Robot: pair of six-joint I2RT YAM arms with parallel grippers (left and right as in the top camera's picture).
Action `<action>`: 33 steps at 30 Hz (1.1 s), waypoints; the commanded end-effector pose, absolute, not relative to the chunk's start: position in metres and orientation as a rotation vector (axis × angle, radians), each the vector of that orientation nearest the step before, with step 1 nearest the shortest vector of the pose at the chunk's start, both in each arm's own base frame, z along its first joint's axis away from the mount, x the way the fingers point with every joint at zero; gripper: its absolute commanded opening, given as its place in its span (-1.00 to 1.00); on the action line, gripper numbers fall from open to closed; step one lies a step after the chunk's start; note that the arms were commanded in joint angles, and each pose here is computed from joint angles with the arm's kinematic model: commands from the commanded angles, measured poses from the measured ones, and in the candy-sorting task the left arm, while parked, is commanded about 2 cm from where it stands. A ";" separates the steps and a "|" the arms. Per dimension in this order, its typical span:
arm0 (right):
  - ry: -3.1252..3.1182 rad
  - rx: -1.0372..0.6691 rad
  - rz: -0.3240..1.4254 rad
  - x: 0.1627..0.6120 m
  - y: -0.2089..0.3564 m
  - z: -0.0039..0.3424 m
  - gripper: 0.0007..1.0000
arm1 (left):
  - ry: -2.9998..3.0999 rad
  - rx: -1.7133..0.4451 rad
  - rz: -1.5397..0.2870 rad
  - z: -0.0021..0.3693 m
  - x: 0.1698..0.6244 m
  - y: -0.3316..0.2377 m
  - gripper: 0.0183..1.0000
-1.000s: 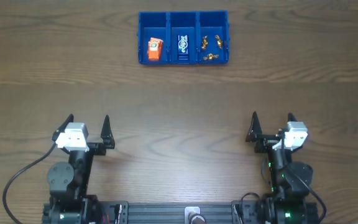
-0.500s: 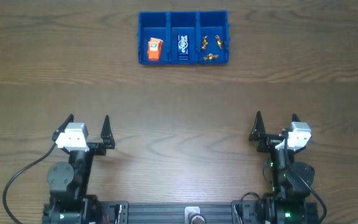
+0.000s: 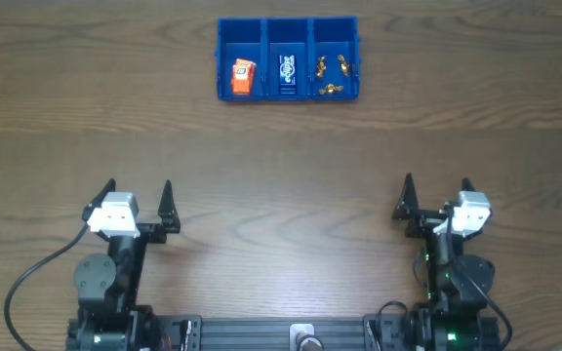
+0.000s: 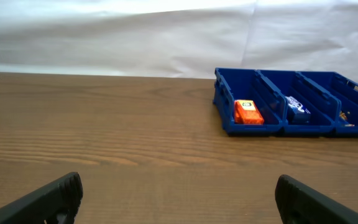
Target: Sort Candies Into Trays
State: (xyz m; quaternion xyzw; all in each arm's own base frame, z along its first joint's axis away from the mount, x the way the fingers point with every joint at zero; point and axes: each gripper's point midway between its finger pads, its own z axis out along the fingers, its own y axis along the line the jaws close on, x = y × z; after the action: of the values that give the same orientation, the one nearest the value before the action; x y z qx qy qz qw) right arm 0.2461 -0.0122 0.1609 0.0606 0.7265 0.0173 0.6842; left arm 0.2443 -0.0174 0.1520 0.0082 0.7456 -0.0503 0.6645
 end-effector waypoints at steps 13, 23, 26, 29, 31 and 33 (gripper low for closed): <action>1.649 0.001 -0.049 0.246 -0.008 0.156 1.00 | 1.732 0.039 -0.115 0.136 0.243 -0.019 0.99; 1.649 0.001 -0.049 0.246 -0.008 0.156 1.00 | 1.732 0.039 -0.115 0.136 0.243 -0.019 0.99; 1.649 0.001 -0.049 0.246 -0.008 0.156 1.00 | 1.732 0.039 -0.115 0.136 0.243 -0.019 1.00; 1.649 0.001 -0.049 0.246 -0.008 0.156 1.00 | 1.732 0.039 -0.115 0.136 0.243 -0.019 1.00; 1.649 0.001 -0.049 0.246 -0.008 0.156 1.00 | 1.732 0.039 -0.115 0.136 0.243 -0.019 1.00; 1.650 0.001 -0.049 0.246 -0.008 0.156 1.00 | 1.732 0.039 -0.115 0.136 0.243 -0.019 1.00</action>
State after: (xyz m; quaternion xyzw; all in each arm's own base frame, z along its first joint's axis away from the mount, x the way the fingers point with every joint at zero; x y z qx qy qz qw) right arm 0.2460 -0.0094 0.1573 0.0087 0.7340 -0.0200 0.6788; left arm 0.2443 -0.0174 0.1520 0.0083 0.7456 -0.0501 0.6645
